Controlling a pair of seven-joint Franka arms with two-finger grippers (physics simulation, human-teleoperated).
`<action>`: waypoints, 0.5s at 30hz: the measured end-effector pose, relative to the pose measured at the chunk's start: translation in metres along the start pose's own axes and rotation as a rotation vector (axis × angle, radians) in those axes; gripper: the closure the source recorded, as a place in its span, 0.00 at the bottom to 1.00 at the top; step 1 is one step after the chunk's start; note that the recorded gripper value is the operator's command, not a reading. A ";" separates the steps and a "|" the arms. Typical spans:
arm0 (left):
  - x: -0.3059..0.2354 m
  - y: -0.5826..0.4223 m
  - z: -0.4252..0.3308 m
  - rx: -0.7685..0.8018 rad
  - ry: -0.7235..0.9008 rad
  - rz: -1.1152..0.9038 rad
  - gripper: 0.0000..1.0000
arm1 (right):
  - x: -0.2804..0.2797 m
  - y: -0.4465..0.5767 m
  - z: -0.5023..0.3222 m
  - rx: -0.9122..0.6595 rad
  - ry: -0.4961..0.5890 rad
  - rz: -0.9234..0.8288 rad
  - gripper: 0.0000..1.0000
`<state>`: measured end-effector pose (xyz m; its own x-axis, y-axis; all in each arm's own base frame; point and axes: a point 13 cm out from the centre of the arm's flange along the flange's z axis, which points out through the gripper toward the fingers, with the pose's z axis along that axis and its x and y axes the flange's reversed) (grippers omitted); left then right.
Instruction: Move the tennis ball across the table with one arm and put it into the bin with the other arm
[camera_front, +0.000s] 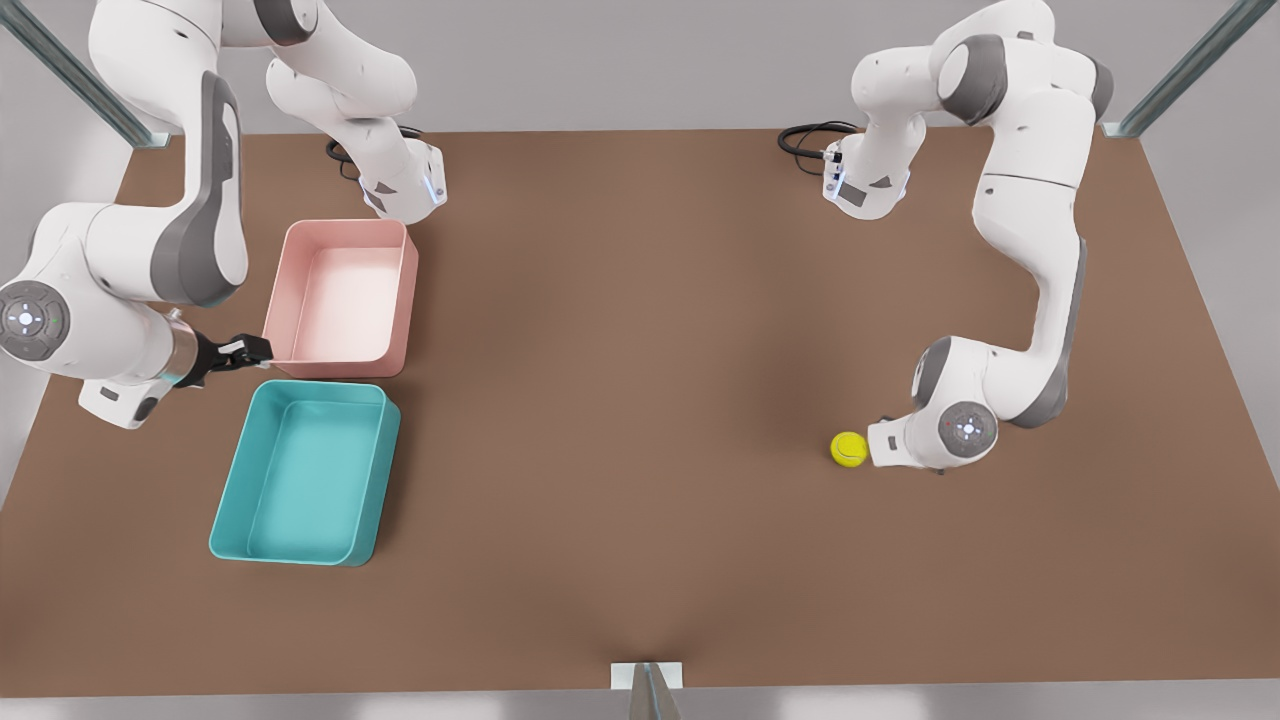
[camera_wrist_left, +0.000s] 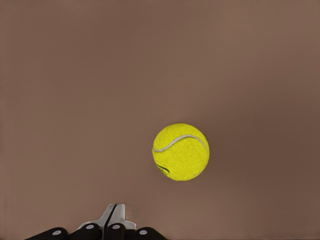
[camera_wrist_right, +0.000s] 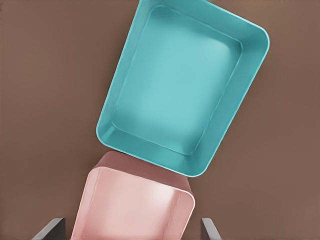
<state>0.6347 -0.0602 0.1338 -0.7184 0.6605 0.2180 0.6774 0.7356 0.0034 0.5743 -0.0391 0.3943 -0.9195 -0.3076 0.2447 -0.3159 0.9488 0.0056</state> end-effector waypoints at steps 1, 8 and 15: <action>0.001 0.009 0.000 -0.015 -0.012 0.036 0.79 | 0.000 0.000 0.000 -0.002 -0.001 -0.002 0.00; 0.025 0.000 0.008 -0.054 0.030 0.335 0.79 | -0.003 0.001 0.002 -0.008 0.000 -0.017 0.00; 0.029 -0.014 0.048 -0.057 0.043 0.575 0.79 | -0.003 0.000 0.005 -0.021 0.000 -0.021 0.00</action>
<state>0.5965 -0.0446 0.0937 -0.2263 0.9441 0.2396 0.9653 0.2503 -0.0745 0.5760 -0.0381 0.3886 -0.9128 -0.3274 0.2442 -0.3300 0.9435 0.0313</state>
